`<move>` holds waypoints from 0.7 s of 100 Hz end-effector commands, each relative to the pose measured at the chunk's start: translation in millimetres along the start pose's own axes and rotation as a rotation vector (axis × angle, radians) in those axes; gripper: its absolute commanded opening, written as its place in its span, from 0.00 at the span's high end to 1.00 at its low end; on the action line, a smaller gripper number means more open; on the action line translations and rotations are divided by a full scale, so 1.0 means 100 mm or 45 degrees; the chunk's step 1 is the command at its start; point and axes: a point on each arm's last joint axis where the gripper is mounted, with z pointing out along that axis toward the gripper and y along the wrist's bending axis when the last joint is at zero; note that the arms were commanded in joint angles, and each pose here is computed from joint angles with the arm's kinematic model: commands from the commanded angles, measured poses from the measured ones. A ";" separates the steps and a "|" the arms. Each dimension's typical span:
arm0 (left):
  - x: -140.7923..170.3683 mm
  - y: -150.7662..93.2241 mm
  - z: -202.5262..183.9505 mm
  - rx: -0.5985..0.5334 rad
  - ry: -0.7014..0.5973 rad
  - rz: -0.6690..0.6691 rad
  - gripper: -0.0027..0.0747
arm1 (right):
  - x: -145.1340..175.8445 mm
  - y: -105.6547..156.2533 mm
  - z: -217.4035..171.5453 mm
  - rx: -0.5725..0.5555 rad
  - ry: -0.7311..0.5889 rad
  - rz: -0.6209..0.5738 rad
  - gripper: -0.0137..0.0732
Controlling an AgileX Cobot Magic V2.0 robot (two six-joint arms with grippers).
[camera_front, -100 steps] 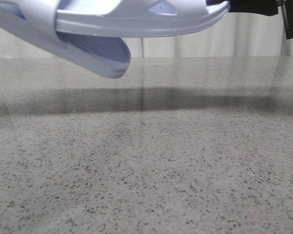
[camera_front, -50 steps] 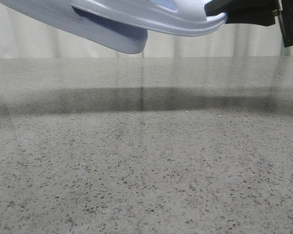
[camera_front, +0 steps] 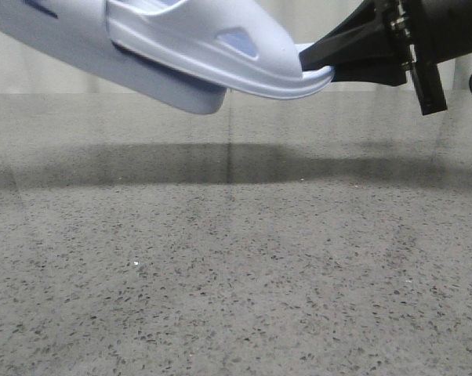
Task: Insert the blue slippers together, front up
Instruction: 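Bring the right gripper's slipper over the left gripper's slipper, stacking them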
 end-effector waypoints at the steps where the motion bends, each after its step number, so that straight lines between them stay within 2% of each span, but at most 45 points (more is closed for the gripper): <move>1: 0.03 -0.15 0.05 0.205 0.084 -0.019 0.95 | -0.06 0.35 -0.02 -0.253 -0.008 -0.104 0.97; 25: 0.13 -0.02 0.25 0.185 0.176 -0.048 0.95 | -0.06 0.35 -0.02 -0.257 -0.009 -0.102 0.97; 70: 0.14 0.04 0.29 0.131 0.181 -0.020 0.95 | -0.07 0.33 -0.02 -0.233 -0.016 -0.103 0.97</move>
